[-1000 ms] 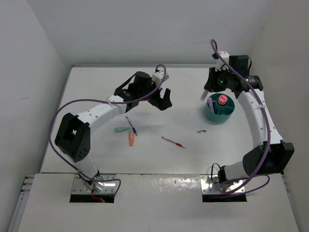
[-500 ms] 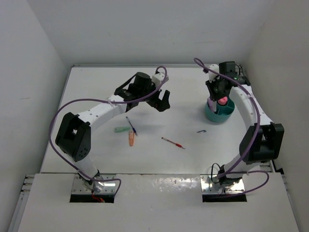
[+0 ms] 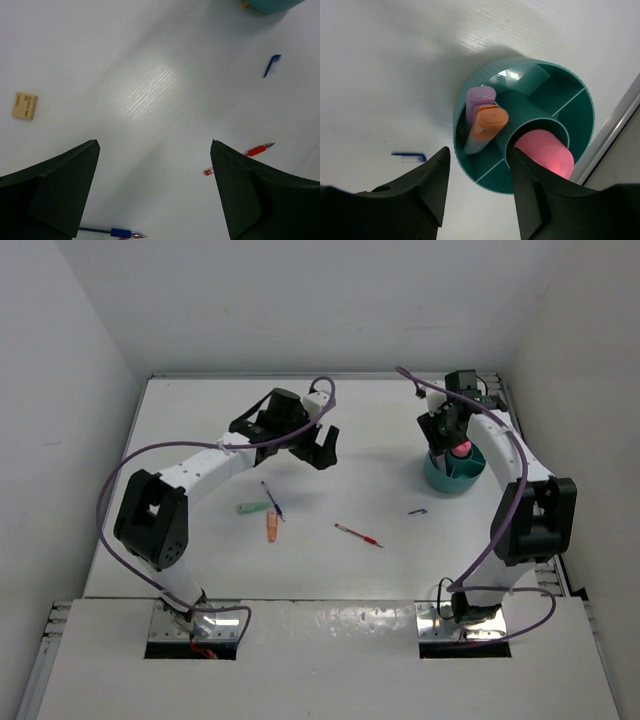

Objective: Sort the stationery into containers
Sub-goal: Place the stationery in the storage box.

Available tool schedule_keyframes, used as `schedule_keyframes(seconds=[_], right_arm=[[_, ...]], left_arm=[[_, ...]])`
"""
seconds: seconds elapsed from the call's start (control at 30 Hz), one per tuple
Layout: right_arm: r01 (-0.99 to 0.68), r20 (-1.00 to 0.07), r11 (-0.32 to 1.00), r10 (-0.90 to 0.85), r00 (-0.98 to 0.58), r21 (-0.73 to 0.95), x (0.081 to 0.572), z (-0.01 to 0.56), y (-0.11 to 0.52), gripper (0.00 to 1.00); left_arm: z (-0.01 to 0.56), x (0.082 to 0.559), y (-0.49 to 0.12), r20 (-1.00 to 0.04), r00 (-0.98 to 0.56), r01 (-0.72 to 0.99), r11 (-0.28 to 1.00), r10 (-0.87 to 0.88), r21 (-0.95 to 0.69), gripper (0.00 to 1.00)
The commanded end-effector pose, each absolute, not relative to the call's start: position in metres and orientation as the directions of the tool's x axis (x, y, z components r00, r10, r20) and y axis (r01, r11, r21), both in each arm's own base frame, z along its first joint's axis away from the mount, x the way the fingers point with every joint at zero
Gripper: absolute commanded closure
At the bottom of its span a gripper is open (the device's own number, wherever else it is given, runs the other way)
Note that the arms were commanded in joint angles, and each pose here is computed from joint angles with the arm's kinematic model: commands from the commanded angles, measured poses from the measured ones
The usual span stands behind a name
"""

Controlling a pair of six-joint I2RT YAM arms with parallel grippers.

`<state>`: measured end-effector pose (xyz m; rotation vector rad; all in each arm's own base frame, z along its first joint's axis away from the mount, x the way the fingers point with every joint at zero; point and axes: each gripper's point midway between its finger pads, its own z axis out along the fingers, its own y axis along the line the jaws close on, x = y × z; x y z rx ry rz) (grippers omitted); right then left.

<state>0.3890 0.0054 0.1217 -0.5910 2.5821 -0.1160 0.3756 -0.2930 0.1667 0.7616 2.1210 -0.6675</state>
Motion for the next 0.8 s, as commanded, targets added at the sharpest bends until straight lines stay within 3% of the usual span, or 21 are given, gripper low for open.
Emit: schedule_keyframes(seconds=[0.0, 0.17, 0.27, 0.3, 0.37, 0.47, 0.6, 0.63, 0.67, 0.77], right_arm=[[-0.393, -0.535, 0.9, -0.429, -0.728, -0.188, 0.392, 0.162, 0.024, 0.49], [-0.427, -0.609, 0.898, -0.4, -0.685, -0.109, 0.368, 0.195, 0.056, 0.51], [-0.488, -0.644, 0.873, -0.373, -0.668, 0.0, 0.35, 0.202, 0.079, 0.53], [-0.508, -0.657, 0.861, -0.375, -0.654, 0.015, 0.342, 0.208, 0.086, 0.54], [-0.544, -0.643, 0.838, -0.392, -0.658, 0.046, 0.327, 0.202, 0.096, 0.57], [-0.602, -0.591, 0.797, -0.461, -0.662, 0.053, 0.303, 0.186, 0.11, 0.61], [-0.655, -0.529, 0.754, -0.536, -0.658, 0.05, 0.276, 0.15, 0.123, 0.63], [-0.662, -0.528, 0.748, -0.543, -0.653, 0.048, 0.273, 0.148, 0.124, 0.63], [-0.674, -0.524, 0.737, -0.556, -0.645, 0.047, 0.27, 0.143, 0.127, 0.63], [-0.682, -0.508, 0.729, -0.568, -0.648, 0.055, 0.266, 0.133, 0.13, 0.63]], left_arm=[[0.18, 0.371, -0.27, -0.813, -0.485, 0.726, 0.667, 0.322, -0.169, 0.0], [0.168, 0.329, -0.28, -0.807, -0.269, 0.892, 0.452, 0.526, -0.003, 0.02], [0.154, 0.316, -0.278, -0.774, -0.244, 0.915, 0.404, 0.585, 0.017, 0.11], [0.148, 0.315, -0.275, -0.764, -0.258, 0.914, 0.407, 0.591, 0.006, 0.22], [0.143, 0.323, -0.263, -0.754, -0.335, 0.874, 0.485, 0.566, -0.024, 0.3], [0.147, 0.348, -0.228, -0.768, -0.466, 0.738, 0.672, 0.439, -0.063, 0.33], [0.152, 0.38, -0.16, -0.761, -0.573, 0.495, 0.869, 0.304, -0.026, 0.3], [0.15, 0.383, -0.146, -0.746, -0.589, 0.465, 0.885, 0.309, -0.001, 0.27], [0.148, 0.391, -0.126, -0.73, -0.602, 0.44, 0.897, 0.324, 0.035, 0.13], [0.14, 0.399, -0.073, -0.699, -0.621, 0.425, 0.901, 0.356, 0.082, 0.03]])
